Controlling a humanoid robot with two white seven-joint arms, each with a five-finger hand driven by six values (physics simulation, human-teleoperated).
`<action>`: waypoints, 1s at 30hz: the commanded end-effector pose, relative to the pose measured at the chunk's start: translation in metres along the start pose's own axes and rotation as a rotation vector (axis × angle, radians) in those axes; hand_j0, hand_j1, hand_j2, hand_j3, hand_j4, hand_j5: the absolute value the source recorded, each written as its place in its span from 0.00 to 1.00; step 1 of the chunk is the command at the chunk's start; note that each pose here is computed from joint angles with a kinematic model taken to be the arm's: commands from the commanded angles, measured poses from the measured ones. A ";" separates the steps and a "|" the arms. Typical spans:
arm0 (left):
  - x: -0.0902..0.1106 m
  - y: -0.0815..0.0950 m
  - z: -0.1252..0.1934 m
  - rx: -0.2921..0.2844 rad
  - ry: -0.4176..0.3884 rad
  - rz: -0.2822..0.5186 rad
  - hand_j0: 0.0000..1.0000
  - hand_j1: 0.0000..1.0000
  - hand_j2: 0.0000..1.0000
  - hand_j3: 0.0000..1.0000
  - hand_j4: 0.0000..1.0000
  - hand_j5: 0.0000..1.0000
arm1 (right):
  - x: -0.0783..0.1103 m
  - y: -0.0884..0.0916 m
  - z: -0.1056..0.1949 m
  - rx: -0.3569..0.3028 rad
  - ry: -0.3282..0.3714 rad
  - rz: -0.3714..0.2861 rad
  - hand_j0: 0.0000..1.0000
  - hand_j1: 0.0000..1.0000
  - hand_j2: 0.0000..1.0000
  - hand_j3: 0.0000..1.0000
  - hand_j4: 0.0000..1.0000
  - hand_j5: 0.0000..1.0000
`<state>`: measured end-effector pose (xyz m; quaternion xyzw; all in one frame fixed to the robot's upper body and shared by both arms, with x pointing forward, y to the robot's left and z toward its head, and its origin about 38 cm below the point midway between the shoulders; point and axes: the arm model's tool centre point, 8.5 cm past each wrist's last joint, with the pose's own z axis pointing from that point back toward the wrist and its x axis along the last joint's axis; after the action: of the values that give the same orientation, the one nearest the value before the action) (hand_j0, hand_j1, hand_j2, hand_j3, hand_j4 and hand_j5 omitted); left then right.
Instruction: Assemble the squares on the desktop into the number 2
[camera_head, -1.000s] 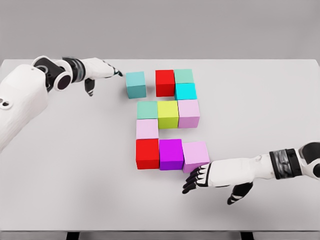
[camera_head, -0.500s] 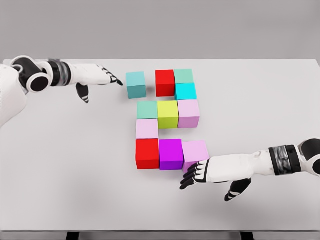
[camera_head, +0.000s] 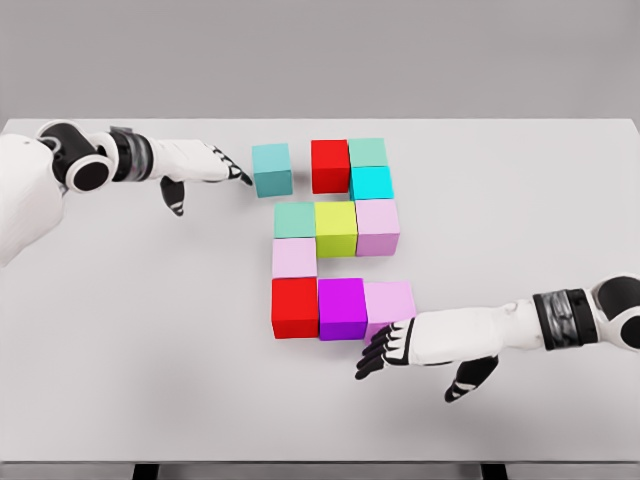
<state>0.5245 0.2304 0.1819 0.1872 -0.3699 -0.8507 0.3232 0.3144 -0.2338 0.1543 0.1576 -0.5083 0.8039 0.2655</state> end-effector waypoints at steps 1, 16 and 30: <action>0.001 -0.001 -0.001 -0.006 -0.002 -0.002 1.00 1.00 1.00 1.00 1.00 1.00 | 0.000 0.000 0.000 -0.004 -0.002 -0.007 1.00 1.00 1.00 1.00 1.00 1.00; 0.012 0.009 -0.010 0.003 -0.016 -0.033 1.00 1.00 1.00 1.00 1.00 1.00 | 0.000 -0.006 0.002 -0.009 0.002 0.005 1.00 1.00 1.00 1.00 1.00 1.00; -0.006 0.002 -0.006 -0.019 0.043 -0.008 1.00 1.00 1.00 1.00 1.00 1.00 | 0.002 0.004 -0.003 0.016 -0.011 -0.012 1.00 1.00 1.00 1.00 1.00 1.00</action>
<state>0.5303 0.2230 0.1820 0.2006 -0.3587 -0.8545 0.3176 0.3111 -0.2321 0.1505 0.1647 -0.5015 0.8074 0.2637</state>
